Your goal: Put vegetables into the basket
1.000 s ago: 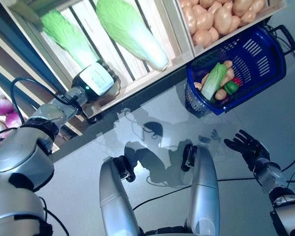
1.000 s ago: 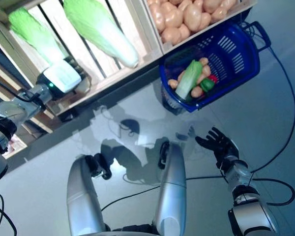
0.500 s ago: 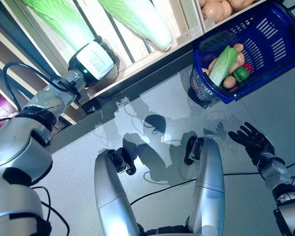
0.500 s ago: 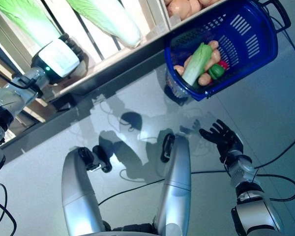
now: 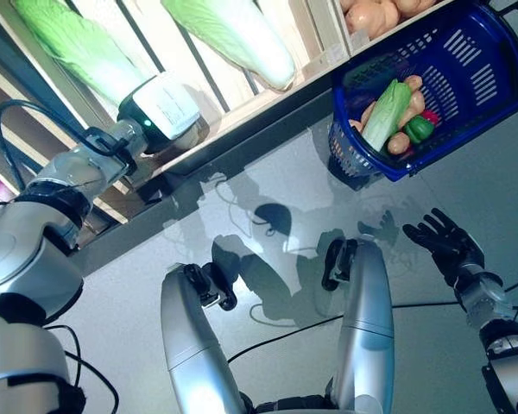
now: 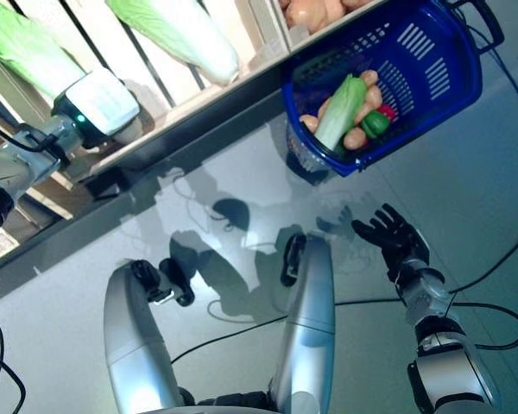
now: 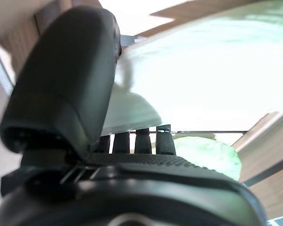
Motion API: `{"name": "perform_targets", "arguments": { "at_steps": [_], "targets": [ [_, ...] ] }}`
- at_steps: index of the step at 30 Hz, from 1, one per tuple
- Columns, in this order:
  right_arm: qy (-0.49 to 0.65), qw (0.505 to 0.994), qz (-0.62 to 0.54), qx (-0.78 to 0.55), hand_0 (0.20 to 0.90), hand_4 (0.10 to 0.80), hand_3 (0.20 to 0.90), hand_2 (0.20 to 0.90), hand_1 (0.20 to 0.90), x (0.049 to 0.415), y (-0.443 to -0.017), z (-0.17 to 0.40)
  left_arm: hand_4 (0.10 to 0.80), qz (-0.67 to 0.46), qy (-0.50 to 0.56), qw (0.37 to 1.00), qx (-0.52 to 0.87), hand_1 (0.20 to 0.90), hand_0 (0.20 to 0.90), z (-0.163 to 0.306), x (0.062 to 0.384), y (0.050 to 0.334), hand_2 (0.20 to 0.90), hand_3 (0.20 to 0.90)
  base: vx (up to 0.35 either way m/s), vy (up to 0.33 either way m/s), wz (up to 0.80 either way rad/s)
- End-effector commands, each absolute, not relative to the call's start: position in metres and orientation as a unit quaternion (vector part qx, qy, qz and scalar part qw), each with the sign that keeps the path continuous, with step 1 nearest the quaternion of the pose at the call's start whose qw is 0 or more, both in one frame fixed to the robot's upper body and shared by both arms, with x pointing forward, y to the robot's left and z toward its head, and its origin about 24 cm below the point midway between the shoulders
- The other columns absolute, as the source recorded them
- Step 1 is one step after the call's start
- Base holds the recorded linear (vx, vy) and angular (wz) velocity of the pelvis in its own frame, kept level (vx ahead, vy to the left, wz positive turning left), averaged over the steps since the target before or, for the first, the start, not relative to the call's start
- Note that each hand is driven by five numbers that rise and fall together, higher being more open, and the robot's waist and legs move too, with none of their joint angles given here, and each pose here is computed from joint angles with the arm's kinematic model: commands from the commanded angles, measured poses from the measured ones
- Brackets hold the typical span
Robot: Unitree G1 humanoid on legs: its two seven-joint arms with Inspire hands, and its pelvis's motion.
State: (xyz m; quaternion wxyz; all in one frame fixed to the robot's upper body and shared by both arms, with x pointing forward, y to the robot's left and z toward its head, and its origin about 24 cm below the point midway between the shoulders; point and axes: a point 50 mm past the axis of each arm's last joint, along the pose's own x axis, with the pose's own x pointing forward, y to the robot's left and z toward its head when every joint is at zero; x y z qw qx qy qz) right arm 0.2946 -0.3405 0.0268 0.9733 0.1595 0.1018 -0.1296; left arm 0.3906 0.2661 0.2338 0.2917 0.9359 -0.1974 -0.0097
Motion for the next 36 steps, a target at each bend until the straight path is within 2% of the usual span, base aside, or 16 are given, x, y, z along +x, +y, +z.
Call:
{"name": "perform_targets", "arguments": {
  "at_steps": [1, 7, 10, 15, 20, 21, 28, 30, 36],
  "targets": [
    [0.048, 0.974, -0.164, 0.148, 0.900, 0.800, 0.900, 0.900, 0.900, 0.280, -0.375, 0.048, 0.400, 0.004, -0.168, 0.330, 0.929, 0.300, 0.300, 0.230, 0.375, 0.301, 0.300, 0.300, 0.049, -0.012, -0.04],
    [0.064, 0.975, -0.154, 0.145, 0.900, 0.800, 0.900, 0.900, 0.900, 0.281, -0.368, 0.040, 0.400, 0.004, -0.214, 0.376, 0.901, 0.300, 0.300, 0.222, 0.371, 0.297, 0.300, 0.300, 0.082, -0.021, -0.05],
    [0.072, 0.975, -0.151, 0.144, 0.900, 0.800, 0.900, 0.900, 0.900, 0.280, -0.365, 0.035, 0.400, 0.027, -0.239, 0.423, 0.874, 0.300, 0.300, 0.224, 0.370, 0.294, 0.300, 0.300, 0.082, -0.032, -0.08],
    [0.085, 0.976, -0.141, 0.143, 0.900, 0.800, 0.900, 0.900, 0.900, 0.275, -0.351, 0.018, 0.400, 0.106, -0.316, 0.550, 0.766, 0.300, 0.300, 0.239, 0.368, 0.276, 0.300, 0.300, 0.150, -0.048, -0.03],
    [0.096, 0.976, -0.132, 0.143, 0.900, 0.800, 0.900, 0.900, 0.900, 0.274, -0.340, 0.007, 0.400, 0.099, -0.352, 0.613, 0.700, 0.300, 0.300, 0.239, 0.369, 0.256, 0.300, 0.300, 0.093, -0.072, 0.01],
    [0.099, 0.978, -0.122, 0.140, 0.900, 0.800, 0.900, 0.900, 0.900, 0.276, -0.334, 0.006, 0.400, 0.093, -0.359, 0.642, 0.671, 0.300, 0.300, 0.239, 0.369, 0.247, 0.300, 0.300, 0.115, -0.102, -0.01],
    [0.095, 0.991, -0.041, 0.086, 0.900, 0.800, 0.900, 0.900, 0.900, 0.289, -0.293, 0.006, 0.400, 0.056, -0.347, 0.775, 0.525, 0.300, 0.300, 0.213, 0.363, 0.230, 0.300, 0.300, 0.147, -0.121, -0.01],
    [0.095, 0.993, 0.022, 0.069, 0.900, 0.800, 0.900, 0.900, 0.900, 0.297, -0.275, 0.011, 0.400, 0.041, -0.334, 0.819, 0.465, 0.300, 0.300, 0.203, 0.360, 0.226, 0.300, 0.300, 0.178, -0.109, -0.12],
    [0.050, 0.993, 0.103, 0.008, 0.900, 0.800, 0.900, 0.900, 0.900, 0.317, -0.247, 0.040, 0.400, 0.000, -0.308, 0.906, 0.290, 0.300, 0.300, 0.192, 0.356, 0.215, 0.300, 0.300, 0.092, -0.060, 0.03]
  ]
}}
